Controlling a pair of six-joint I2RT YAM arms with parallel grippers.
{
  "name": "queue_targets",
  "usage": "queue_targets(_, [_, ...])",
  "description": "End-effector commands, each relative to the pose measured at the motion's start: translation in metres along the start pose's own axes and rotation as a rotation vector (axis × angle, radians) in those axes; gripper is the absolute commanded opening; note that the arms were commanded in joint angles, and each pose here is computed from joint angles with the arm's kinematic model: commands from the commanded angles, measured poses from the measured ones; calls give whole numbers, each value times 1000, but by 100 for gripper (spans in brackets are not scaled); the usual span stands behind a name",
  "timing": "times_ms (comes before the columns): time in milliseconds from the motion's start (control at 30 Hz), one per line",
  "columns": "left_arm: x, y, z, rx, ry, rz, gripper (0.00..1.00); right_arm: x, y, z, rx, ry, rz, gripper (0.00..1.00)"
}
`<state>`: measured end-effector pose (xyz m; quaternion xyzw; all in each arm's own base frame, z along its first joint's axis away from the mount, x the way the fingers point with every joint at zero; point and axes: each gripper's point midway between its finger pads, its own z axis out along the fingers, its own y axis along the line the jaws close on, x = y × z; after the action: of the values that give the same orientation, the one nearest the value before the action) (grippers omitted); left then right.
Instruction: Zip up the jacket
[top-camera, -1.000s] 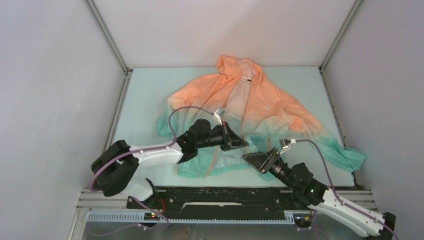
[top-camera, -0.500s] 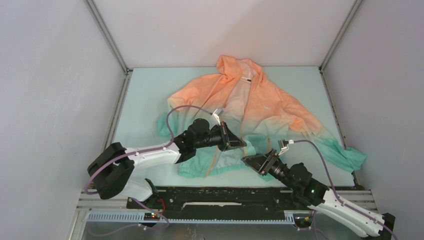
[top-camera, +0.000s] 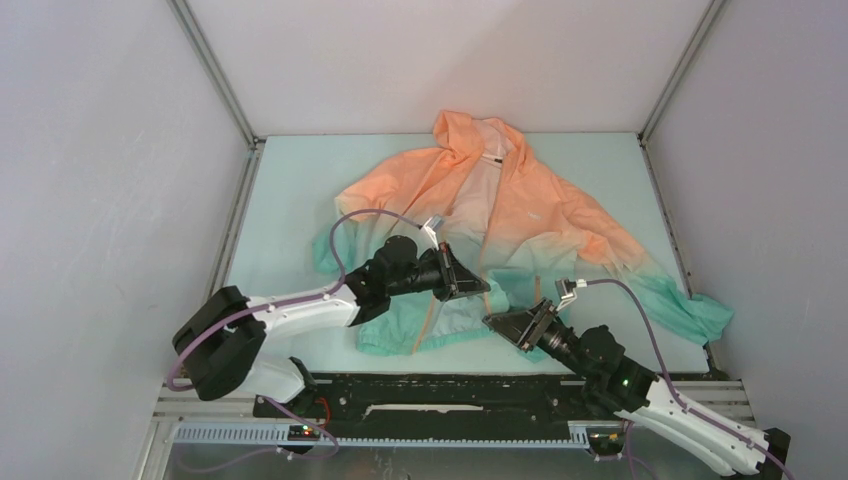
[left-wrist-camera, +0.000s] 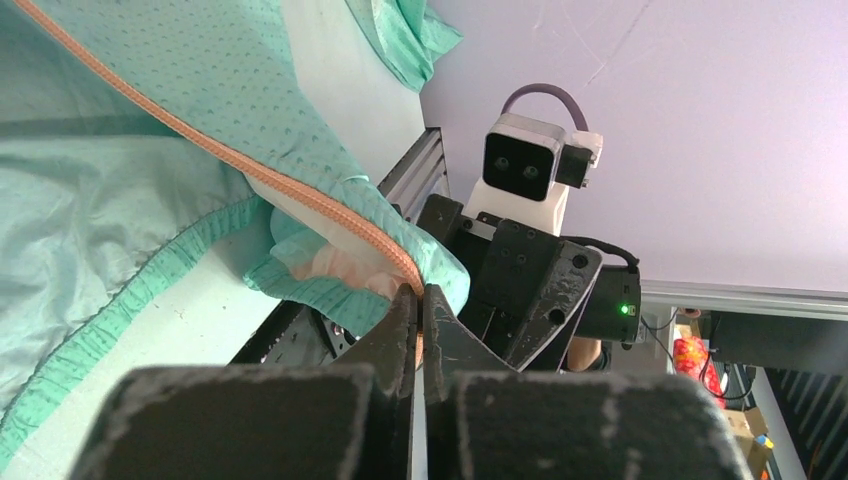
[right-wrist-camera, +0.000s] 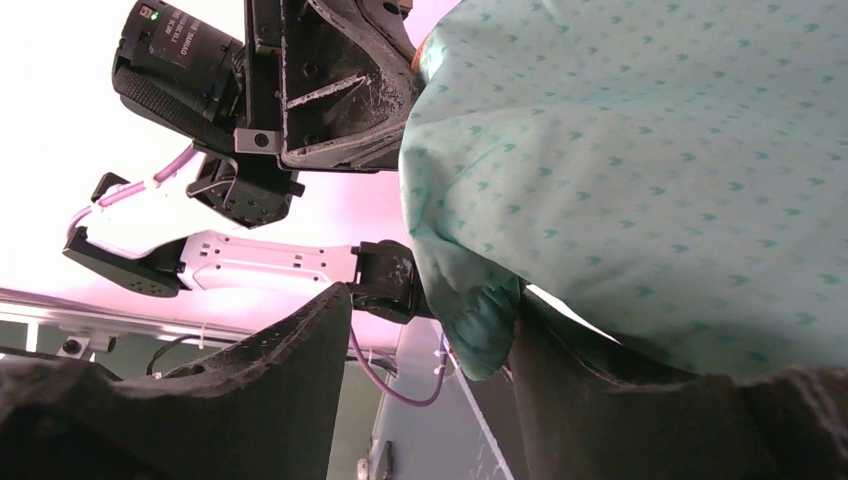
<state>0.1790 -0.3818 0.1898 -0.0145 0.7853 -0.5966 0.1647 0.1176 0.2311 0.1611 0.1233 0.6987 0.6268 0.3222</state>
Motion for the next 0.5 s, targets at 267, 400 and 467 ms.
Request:
queue_targets(267, [-12,-12,-9,25,-50,51,0,11,-63,0,137,15,4,53])
queue_targets(400, [-13,-10,-10,18,-52,53,0,10,-64,0,142,8,10,58])
queue_targets(467, [-13,-10,-10,19,-50,56,0,8,-63,0,145,3,3,59])
